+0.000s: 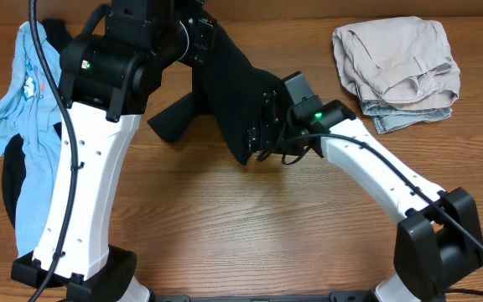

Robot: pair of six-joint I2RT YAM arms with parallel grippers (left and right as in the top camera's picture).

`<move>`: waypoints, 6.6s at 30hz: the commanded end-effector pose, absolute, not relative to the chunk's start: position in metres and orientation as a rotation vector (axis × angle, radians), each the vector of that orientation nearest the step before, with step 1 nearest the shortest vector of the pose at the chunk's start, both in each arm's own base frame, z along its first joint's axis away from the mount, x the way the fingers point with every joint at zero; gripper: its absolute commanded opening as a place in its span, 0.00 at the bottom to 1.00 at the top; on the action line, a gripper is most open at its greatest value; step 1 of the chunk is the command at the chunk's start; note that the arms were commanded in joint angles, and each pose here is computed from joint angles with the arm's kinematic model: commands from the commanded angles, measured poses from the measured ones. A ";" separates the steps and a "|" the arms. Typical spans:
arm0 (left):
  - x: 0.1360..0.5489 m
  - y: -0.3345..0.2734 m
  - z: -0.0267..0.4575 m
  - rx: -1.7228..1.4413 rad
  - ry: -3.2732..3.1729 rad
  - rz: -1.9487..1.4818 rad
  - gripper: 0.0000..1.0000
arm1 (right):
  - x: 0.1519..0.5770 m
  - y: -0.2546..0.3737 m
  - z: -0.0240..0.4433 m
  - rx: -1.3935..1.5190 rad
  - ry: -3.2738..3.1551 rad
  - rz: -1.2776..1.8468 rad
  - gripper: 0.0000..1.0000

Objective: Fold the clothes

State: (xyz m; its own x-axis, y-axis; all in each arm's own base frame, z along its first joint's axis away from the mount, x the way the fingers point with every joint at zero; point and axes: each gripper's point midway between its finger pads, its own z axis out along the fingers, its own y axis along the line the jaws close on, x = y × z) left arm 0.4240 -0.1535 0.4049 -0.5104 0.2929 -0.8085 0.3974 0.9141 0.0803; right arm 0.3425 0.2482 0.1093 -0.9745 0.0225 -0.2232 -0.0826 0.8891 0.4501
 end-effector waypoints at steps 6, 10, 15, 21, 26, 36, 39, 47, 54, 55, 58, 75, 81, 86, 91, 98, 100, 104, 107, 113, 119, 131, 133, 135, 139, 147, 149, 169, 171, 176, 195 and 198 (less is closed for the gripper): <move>0.415 -0.147 0.420 0.454 2.122 -0.138 0.04 | 0.343 0.254 0.076 0.346 2.802 0.783 0.80; 0.415 -0.147 0.420 0.454 2.122 -0.139 0.04 | 0.340 0.263 0.066 0.431 2.769 0.908 0.80; 0.415 -0.147 0.420 0.454 2.122 -0.139 0.04 | 0.338 0.266 0.051 0.536 2.739 0.984 0.80; 0.415 -0.148 0.420 0.454 2.121 -0.140 0.04 | 0.350 0.294 0.070 0.457 2.593 1.195 0.75; 0.415 -0.148 0.420 0.454 2.121 -0.140 0.04 | 0.350 0.304 0.071 0.454 2.564 1.181 0.64; 0.418 -0.144 0.422 0.438 2.117 -0.114 0.04 | 0.355 0.299 0.071 0.323 2.544 1.123 0.04; 0.418 -0.144 0.422 0.438 2.116 -0.114 0.04 | 0.353 0.295 0.067 0.340 2.564 1.102 0.07; 0.418 -0.144 0.422 0.438 2.117 -0.116 0.04 | 0.354 0.275 0.045 0.546 2.604 0.954 0.54; 0.418 -0.144 0.422 0.426 2.119 -0.123 0.04 | 0.371 0.303 0.038 0.554 2.501 1.070 0.61; 0.418 -0.144 0.422 0.426 2.119 -0.123 0.04 | 0.375 0.307 0.040 0.538 2.477 1.093 0.61; 0.418 -0.144 0.422 0.422 2.120 -0.125 0.04 | 0.379 0.316 0.043 0.512 2.433 1.135 0.61; 0.424 -0.112 0.417 0.277 2.163 -0.067 0.04 | 0.395 0.288 0.064 0.388 2.463 1.167 0.04; 0.429 -0.048 0.409 0.105 2.220 0.011 0.04 | 0.398 0.242 0.104 0.237 2.544 0.924 0.04; 0.430 0.000 0.407 -0.016 2.234 0.073 0.04 | 0.387 0.190 0.142 0.178 2.621 0.669 0.04; 0.429 0.029 0.407 -0.077 2.235 0.074 0.04 | 0.369 0.155 0.208 0.161 2.578 0.632 0.04; 0.428 0.023 0.405 -0.025 2.246 0.047 0.05 | 0.340 0.140 0.284 0.122 2.416 0.659 0.04; 0.428 0.023 0.405 -0.026 2.249 0.048 0.05 | 0.332 0.138 0.296 0.114 2.384 0.667 0.04; 0.424 0.025 0.401 -0.032 2.270 0.055 0.04 | 0.320 0.135 0.307 0.109 2.362 0.674 0.04; 0.419 0.028 0.395 -0.041 2.300 0.062 0.04 | 0.316 0.135 0.304 0.110 2.382 0.673 0.04; 0.404 0.038 0.381 -0.077 2.381 0.070 0.22 | 0.312 0.148 0.295 0.069 2.421 0.680 0.04; 0.401 0.039 0.378 -0.081 2.396 0.070 0.73 | 0.314 0.179 0.266 -0.002 2.523 0.693 0.04; 0.404 0.039 0.379 -0.078 2.388 0.066 0.86 | 0.298 0.304 0.193 -0.298 2.676 0.825 0.09; 0.405 0.039 0.379 -0.077 2.384 0.065 0.87 | 0.296 0.311 0.190 -0.290 2.680 0.834 0.20; 0.406 0.035 0.380 -0.067 2.381 0.040 0.89 | 0.300 0.307 0.192 -0.274 2.667 0.818 0.28; 0.408 0.018 0.378 -0.005 2.381 -0.070 0.89 | 0.316 0.277 0.204 -0.168 2.653 0.798 0.44; 0.411 -0.055 0.324 0.384 2.523 -0.440 0.90 | 0.307 0.219 0.187 -0.055 2.818 0.703 0.65; 0.404 -0.071 0.295 0.459 2.630 -0.489 0.91 | 0.305 0.211 0.182 -0.030 2.844 0.657 0.66; 0.359 -0.052 0.221 0.107 3.043 0.052 0.90 | 0.321 0.132 0.170 0.239 2.889 0.463 0.67; 0.346 -0.047 0.210 0.061 3.056 0.078 0.91 | 0.323 0.128 0.170 0.246 2.884 0.443 0.67; 0.317 -0.049 0.168 0.002 3.022 0.001 0.96 | 0.325 0.127 0.170 0.247 2.876 0.430 0.71; 0.309 -0.073 0.031 0.023 3.013 -0.219 0.82 | 0.327 0.128 0.171 0.244 2.864 0.435 0.71; 0.307 -0.075 0.014 0.022 3.056 -0.236 0.82 | 0.328 0.128 0.171 0.243 2.863 0.436 0.72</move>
